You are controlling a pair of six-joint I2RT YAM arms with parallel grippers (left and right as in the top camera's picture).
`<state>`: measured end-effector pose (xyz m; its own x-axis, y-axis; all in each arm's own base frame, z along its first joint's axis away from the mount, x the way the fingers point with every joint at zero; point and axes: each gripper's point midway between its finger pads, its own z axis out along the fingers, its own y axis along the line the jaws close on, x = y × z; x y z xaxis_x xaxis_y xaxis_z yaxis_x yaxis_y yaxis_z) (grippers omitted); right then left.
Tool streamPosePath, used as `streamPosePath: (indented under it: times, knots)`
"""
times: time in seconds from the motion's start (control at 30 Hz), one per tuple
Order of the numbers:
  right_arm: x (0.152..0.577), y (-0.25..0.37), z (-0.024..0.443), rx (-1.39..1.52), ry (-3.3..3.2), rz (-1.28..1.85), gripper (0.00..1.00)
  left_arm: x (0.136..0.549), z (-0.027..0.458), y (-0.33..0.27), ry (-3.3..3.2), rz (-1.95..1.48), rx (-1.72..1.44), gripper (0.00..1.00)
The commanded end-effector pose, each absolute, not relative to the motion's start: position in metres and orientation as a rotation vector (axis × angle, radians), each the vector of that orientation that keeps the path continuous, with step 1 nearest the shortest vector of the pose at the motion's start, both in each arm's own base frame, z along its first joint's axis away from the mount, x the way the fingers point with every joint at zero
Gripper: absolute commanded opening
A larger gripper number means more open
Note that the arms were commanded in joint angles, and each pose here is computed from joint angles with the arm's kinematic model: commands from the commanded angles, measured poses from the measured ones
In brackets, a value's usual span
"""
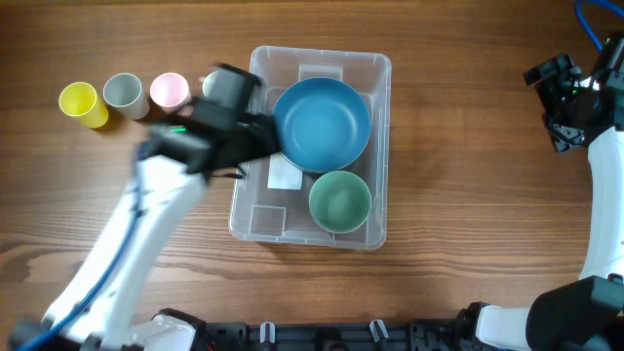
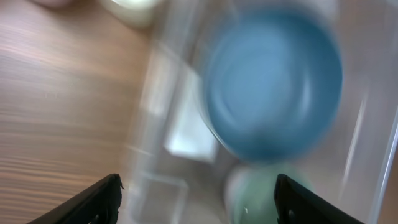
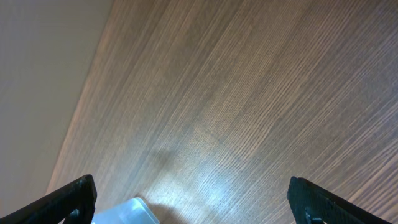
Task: Pack container
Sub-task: 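Move the left gripper toward the yellow cup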
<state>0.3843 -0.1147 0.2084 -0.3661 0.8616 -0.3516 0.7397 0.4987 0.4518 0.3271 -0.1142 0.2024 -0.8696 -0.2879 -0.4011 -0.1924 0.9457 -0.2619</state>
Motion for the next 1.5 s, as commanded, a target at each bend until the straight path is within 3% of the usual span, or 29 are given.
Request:
streamPosePath:
  times: [0.0,0.2,0.33,0.73,1.27,1.47]
  knots:
    - [0.388,-0.113,0.208,1.319,2.193,0.311,1.00,0.342,0.225,0.003,2.477,-0.094,-0.704,0.80]
    - [0.388,-0.113,0.208,1.319,2.194,0.310,1.00,0.345,0.205,0.129,2.313,-0.105,-1.162,0.74]
    - [0.388,-0.113,0.208,1.319,2.193,0.311,1.00,0.367,0.196,0.181,2.190,-0.194,-1.229,0.73]
    - [0.388,-0.113,0.208,1.320,2.193,0.311,1.00,0.429,0.115,0.223,2.166,-0.231,-1.223,0.66]
    - [0.388,-0.113,0.208,1.319,2.193,0.311,1.00,0.429,0.080,0.253,2.154,-0.076,-1.293,0.59]
    - [0.388,-0.113,0.208,1.319,2.193,0.311,1.00,0.429,0.046,0.244,2.223,-0.132,-1.320,0.57]
